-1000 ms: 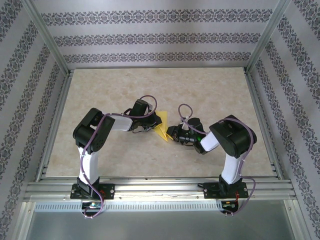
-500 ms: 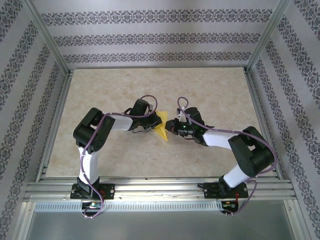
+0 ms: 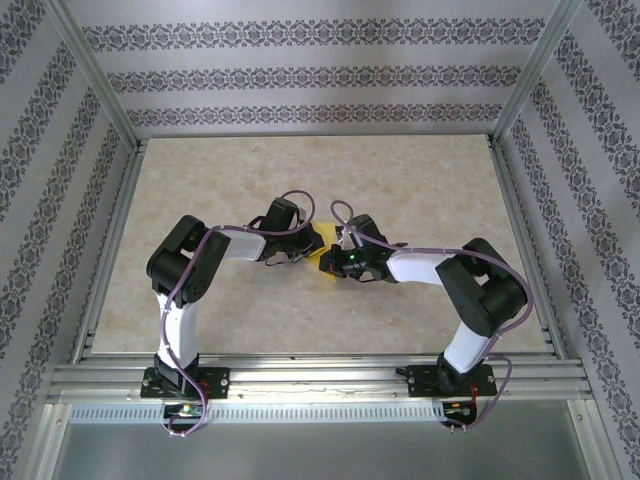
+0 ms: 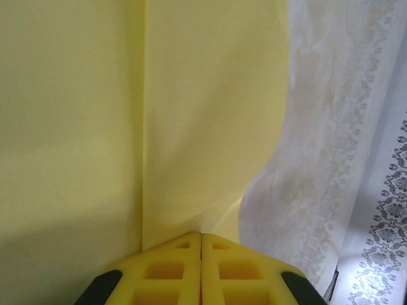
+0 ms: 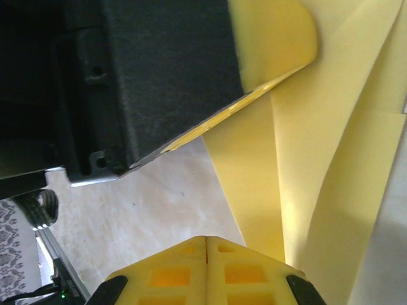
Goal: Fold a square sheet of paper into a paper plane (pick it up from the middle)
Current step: Fourth fold the wing at the center of the table.
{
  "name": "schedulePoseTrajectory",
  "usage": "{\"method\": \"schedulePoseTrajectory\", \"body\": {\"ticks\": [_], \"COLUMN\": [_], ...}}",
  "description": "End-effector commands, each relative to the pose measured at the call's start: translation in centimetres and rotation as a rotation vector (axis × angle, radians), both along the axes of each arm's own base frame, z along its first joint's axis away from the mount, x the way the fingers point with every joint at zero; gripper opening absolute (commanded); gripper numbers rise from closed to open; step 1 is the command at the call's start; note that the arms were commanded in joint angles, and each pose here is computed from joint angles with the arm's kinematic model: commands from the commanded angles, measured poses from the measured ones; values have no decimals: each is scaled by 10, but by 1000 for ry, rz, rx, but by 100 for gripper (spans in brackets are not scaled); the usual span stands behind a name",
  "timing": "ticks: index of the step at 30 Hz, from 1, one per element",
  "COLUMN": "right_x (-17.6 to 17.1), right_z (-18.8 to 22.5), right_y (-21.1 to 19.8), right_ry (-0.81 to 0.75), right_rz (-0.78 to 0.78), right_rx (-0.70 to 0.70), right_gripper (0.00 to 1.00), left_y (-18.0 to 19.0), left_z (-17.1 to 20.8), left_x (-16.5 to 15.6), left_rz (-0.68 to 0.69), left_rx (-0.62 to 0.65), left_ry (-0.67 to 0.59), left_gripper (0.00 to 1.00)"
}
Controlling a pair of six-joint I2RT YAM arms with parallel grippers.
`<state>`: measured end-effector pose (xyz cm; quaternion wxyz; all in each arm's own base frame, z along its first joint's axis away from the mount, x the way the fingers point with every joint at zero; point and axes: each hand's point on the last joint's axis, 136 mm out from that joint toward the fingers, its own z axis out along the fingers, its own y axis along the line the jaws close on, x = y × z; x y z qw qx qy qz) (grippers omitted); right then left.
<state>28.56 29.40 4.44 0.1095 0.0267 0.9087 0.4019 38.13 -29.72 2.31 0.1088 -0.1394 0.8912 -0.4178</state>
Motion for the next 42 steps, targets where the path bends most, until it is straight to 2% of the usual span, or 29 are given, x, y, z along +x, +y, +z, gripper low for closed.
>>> {"method": "schedulePoseTrajectory", "body": {"ticks": [1, 9, 18, 22, 29, 37, 42], "right_x": [4, 6, 0, -1, 12, 17, 15], "right_z": [-7, -16, -26, -19, 15, 5, 8], "right_y": [-3, -12, -10, -8, -11, -10, -7], "right_ry": [3, 18, 74, 67, 9, 66, 41], "right_rz": [-1, -28, -42, -41, -67, -63, -54], "right_rx": [-42, -58, 28, 53, 114, 133, 107], "right_gripper": [0, 0, 0, 0, 0, 0, 0], "left_y": [9, 8, 8, 7, 8, 7, 7], "left_z": [-22, -22, -23, -22, -22, -21, -22], "left_x": [-11, -11, -11, -10, -11, -12, -13], "left_rz": [-5, -5, -4, -4, -4, -8, -10], "left_rx": [36, 32, 28, 27, 30, 27, 27], "left_ry": [56, 58, 61, 58, 60, 62, 66], "left_gripper": [9, 9, 9, 8, 8, 8, 8]}}
